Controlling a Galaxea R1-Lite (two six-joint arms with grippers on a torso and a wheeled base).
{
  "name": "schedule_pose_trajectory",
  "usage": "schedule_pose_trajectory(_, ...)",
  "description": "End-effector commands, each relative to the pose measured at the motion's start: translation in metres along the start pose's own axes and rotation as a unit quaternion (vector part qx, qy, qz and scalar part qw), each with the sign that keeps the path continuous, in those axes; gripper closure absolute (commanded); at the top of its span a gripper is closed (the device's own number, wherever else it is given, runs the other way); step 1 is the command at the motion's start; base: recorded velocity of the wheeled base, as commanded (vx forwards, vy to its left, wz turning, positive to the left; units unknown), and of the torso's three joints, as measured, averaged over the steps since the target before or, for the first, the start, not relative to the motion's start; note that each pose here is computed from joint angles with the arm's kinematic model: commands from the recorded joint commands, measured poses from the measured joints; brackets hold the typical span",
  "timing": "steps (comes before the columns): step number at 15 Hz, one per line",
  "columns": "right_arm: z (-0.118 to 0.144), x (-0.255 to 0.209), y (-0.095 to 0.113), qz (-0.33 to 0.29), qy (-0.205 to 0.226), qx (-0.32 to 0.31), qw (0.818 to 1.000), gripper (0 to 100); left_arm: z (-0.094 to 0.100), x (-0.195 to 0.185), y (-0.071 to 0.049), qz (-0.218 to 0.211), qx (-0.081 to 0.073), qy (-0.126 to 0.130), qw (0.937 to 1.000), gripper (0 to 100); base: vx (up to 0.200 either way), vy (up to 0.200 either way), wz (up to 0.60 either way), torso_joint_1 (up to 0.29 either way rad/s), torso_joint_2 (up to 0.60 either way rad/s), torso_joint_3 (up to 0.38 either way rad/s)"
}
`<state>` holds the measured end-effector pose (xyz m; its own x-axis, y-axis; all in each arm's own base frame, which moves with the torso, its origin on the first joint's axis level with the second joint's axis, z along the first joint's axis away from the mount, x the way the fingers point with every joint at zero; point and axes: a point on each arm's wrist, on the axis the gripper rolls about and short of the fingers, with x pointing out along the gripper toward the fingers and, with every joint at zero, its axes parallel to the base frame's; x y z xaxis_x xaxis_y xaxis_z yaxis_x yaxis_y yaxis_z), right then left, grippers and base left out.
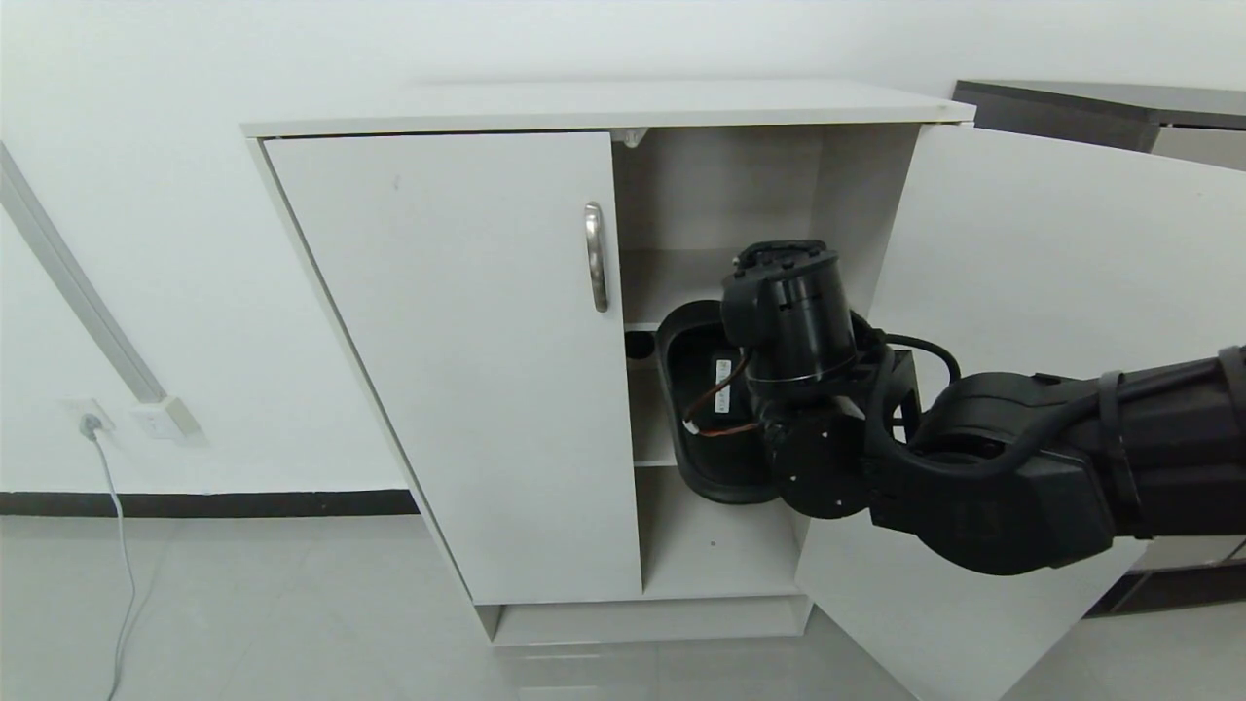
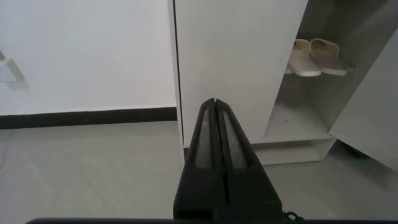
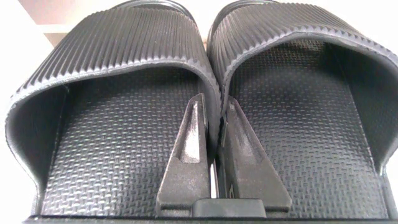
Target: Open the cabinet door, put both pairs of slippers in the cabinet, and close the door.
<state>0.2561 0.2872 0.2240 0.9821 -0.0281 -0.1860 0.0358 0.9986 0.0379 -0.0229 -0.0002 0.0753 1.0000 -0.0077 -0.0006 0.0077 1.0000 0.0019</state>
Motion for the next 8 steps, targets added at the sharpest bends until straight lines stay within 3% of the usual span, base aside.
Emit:
schedule_pose_trajectory(1,0.0002,-0.0004,-0.0004,0.000,0.000,0.001,1.000,100,0.0001,0.0001,0.0000,0.000,0.001,0.000,1.0000,100,0.200,0.000,0.00,0.007,0.00,0.007)
schedule_pose_trajectory(8,0.0001,0.0028,-0.0021,-0.004,0.000,0.000,1.000,100,-0.0001,0.0001,-0.0001,-0.001,0.002,0.001,1.0000,100,0.200,0.000,0.00,-0.002,0.00,0.004)
